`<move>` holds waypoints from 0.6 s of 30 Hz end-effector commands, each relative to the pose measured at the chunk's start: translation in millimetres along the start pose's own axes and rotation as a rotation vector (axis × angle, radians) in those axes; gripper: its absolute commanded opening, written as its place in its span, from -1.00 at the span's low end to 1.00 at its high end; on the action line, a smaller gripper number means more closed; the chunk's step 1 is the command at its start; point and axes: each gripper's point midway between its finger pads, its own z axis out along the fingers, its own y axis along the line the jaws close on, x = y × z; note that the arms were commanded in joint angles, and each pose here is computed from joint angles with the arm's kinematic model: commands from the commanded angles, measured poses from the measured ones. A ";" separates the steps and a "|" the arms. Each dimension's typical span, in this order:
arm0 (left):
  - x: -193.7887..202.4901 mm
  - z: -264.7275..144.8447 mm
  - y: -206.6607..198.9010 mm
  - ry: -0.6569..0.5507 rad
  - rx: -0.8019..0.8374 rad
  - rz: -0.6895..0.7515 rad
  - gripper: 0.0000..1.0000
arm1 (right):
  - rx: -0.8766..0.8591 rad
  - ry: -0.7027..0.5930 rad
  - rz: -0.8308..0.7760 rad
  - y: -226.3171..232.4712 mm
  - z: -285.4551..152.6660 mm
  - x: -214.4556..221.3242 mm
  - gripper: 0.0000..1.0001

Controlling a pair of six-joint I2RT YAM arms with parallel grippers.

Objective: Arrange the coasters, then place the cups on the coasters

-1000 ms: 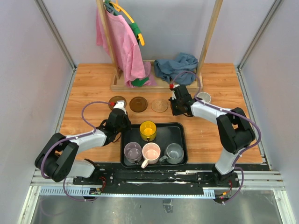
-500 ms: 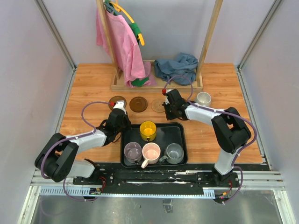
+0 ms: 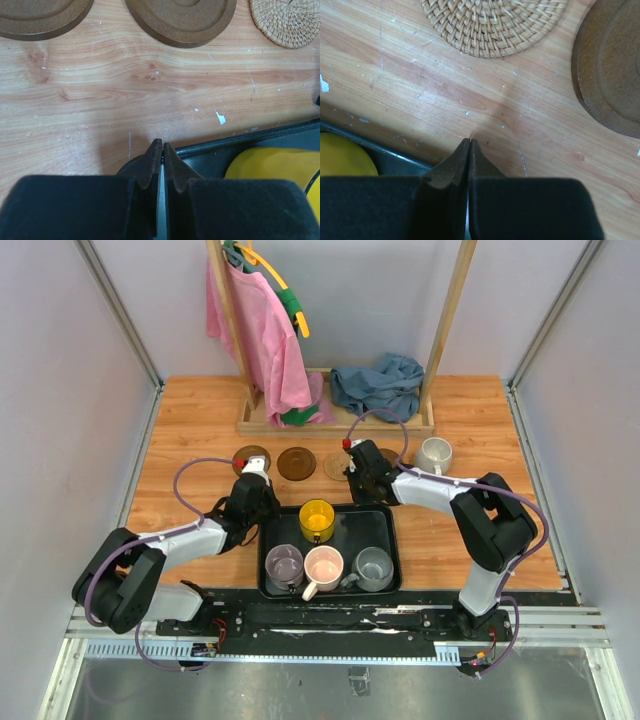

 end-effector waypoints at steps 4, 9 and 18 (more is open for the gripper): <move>5.2 -5.5 1.8 0.010 -0.002 0.006 -0.81 | 0.022 0.062 -0.009 5.5 -11.1 26.0 -0.99; 5.7 -5.3 2.0 0.012 -0.003 0.007 -0.82 | 0.025 0.081 -0.004 5.4 -10.8 34.8 -0.99; 6.4 -4.8 2.6 0.016 -0.007 0.010 -0.82 | 0.031 0.120 0.005 6.8 -7.4 50.0 -0.99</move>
